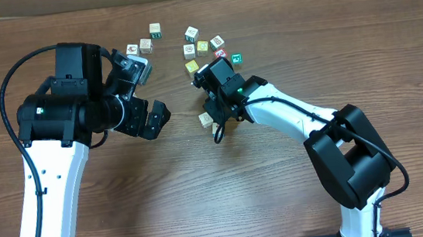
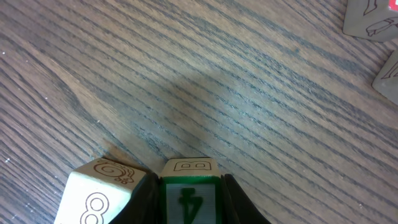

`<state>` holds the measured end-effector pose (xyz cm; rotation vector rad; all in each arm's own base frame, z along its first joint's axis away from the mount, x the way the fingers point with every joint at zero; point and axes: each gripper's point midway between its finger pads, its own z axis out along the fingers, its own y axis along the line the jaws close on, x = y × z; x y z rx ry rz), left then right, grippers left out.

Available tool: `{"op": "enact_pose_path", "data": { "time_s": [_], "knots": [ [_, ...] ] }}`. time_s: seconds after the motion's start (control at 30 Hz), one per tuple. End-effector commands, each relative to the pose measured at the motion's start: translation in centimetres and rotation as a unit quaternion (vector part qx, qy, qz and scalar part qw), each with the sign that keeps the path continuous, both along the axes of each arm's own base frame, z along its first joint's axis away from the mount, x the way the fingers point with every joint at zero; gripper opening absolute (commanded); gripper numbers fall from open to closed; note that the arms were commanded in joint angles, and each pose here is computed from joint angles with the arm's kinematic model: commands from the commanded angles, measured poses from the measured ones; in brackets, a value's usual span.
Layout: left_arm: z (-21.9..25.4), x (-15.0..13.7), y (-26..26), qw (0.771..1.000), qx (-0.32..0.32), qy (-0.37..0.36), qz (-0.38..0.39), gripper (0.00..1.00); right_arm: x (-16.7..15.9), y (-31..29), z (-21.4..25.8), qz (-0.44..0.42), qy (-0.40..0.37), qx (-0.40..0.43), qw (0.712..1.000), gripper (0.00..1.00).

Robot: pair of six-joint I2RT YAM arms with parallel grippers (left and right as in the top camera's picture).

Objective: Form a circle

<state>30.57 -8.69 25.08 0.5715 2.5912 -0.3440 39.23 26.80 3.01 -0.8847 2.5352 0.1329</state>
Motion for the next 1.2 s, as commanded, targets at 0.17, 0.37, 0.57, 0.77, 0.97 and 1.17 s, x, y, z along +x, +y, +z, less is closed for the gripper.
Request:
{"op": "enact_pose_path", "data": {
  "time_s": [0.17,0.37,0.57,0.77,0.97,1.17],
  "knots": [
    [-0.2,0.0,-0.3,1.000,-0.003,0.001,-0.014,1.00,0.3,0.9,1.6,0.034,-0.018,0.010,0.999,0.16],
    [-0.2,0.0,-0.3,1.000,-0.003,0.001,-0.014,1.00,0.3,0.8,1.6,0.057,-0.024,0.000,0.998,0.16],
    [-0.2,0.0,-0.3,1.000,-0.003,0.001,-0.014,0.99,0.3,0.8,1.6,0.066,-0.027,-0.004,0.997,0.16],
    [-0.2,0.0,-0.3,1.000,-0.004,0.001,-0.014,0.99,0.1,0.7,1.5,0.087,-0.029,-0.016,0.996,0.16],
    [-0.2,0.0,-0.3,1.000,-0.004,0.001,-0.014,0.99,0.2,0.8,1.6,0.086,-0.030,-0.015,0.996,0.55],
    [-0.2,0.0,-0.3,1.000,-0.003,0.001,-0.014,1.00,0.8,1.1,2.9,0.081,-0.051,-0.004,0.995,0.59]
  ]
}}
